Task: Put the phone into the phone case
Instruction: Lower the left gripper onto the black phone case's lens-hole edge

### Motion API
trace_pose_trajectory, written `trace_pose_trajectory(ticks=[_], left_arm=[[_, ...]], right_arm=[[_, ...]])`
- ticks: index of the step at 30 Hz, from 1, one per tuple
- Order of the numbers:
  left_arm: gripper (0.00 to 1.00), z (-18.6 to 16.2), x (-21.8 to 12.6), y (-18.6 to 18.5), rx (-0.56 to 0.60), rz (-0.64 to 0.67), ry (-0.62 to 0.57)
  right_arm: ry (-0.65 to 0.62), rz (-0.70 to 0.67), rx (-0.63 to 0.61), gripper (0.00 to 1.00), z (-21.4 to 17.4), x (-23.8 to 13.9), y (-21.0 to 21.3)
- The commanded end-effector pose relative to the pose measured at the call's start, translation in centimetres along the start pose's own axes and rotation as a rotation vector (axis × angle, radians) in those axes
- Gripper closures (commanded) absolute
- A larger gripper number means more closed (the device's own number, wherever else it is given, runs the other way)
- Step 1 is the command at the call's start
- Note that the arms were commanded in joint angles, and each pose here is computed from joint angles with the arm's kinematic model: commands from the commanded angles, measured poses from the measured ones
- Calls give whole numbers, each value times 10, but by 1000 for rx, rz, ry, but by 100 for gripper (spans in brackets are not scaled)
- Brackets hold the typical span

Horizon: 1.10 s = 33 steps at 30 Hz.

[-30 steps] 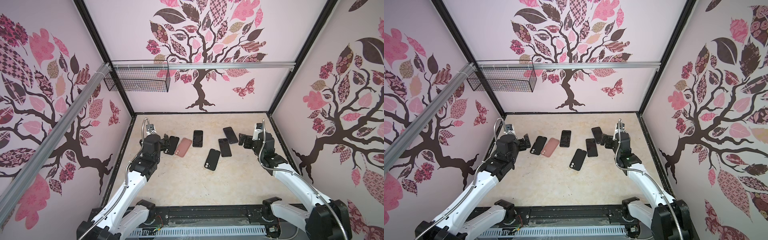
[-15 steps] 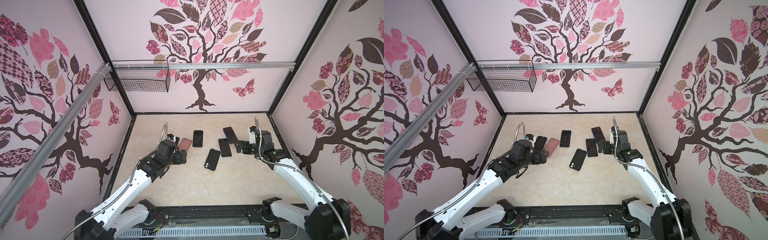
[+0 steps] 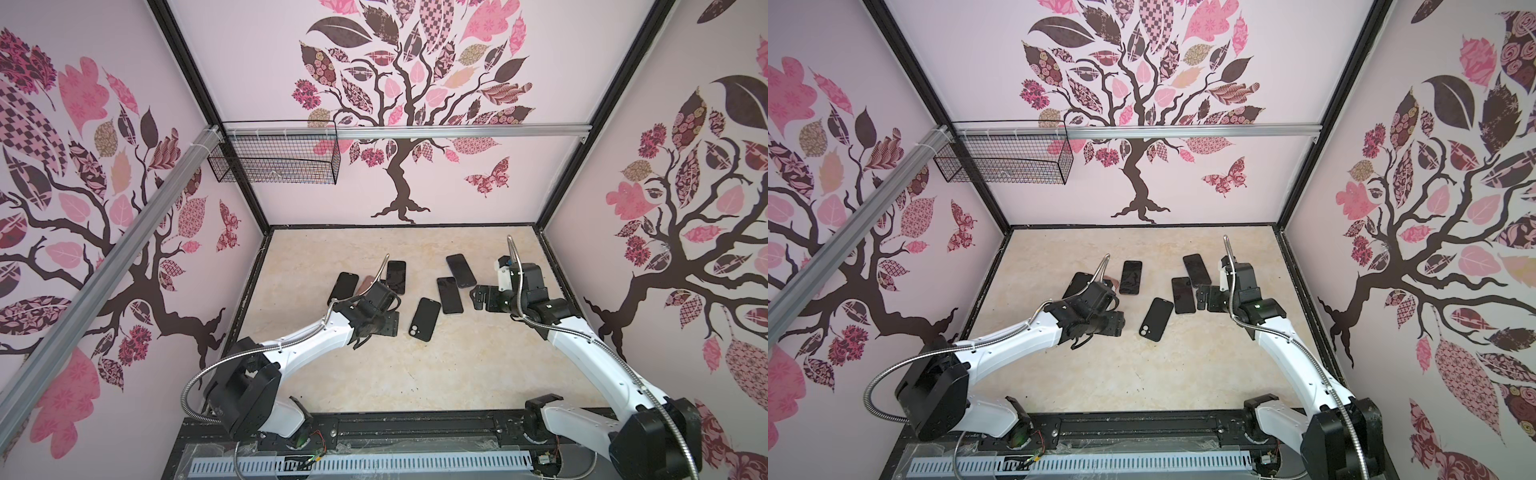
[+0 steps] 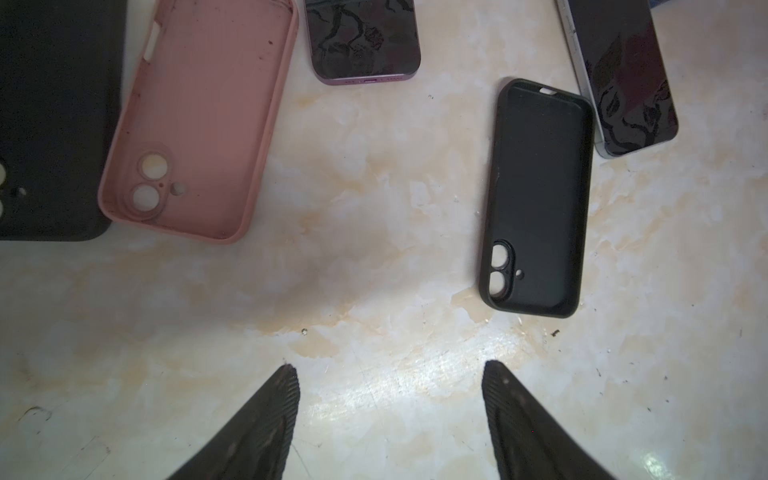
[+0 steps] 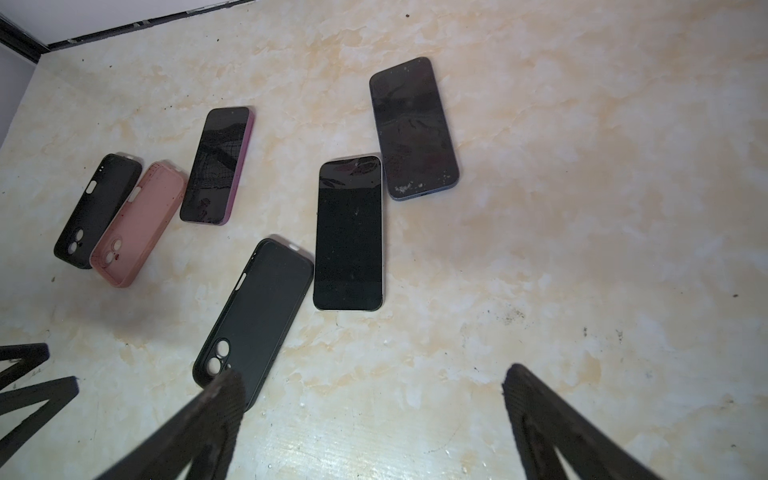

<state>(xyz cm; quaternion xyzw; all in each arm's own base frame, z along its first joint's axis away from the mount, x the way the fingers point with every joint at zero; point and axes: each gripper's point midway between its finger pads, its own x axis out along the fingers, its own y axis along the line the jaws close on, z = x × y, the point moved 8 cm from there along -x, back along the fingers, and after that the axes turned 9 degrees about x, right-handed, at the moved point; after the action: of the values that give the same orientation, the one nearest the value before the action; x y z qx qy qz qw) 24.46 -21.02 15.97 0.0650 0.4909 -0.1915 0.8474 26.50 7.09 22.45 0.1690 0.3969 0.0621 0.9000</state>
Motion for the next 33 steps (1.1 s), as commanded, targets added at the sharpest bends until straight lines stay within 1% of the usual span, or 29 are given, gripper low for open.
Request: trace_pose_trajectory(ticks=[1,5,12,18,23,30,33], left_arm=[[30,24,1,-14,37,-27,-59],[35,24,18,-25,72,-60,-31],[38,18,39,-45,141,-77,10],[45,18,55,-52,165,-39,26],[49,20,64,-60,218,3,39],[59,16,77,-62,247,30,83],[65,13,78,-62,271,31,94]], right_arm=[[0,0,-13,0,-4,-7,0],[1,-1,-11,0,-7,-8,-2],[6,-28,-10,0,-14,-9,-7],[15,-19,-1,0,-18,-8,-8],[11,-22,3,0,-20,-10,-9],[13,-17,6,0,-21,-9,-9],[16,-17,9,0,-22,-9,-9]])
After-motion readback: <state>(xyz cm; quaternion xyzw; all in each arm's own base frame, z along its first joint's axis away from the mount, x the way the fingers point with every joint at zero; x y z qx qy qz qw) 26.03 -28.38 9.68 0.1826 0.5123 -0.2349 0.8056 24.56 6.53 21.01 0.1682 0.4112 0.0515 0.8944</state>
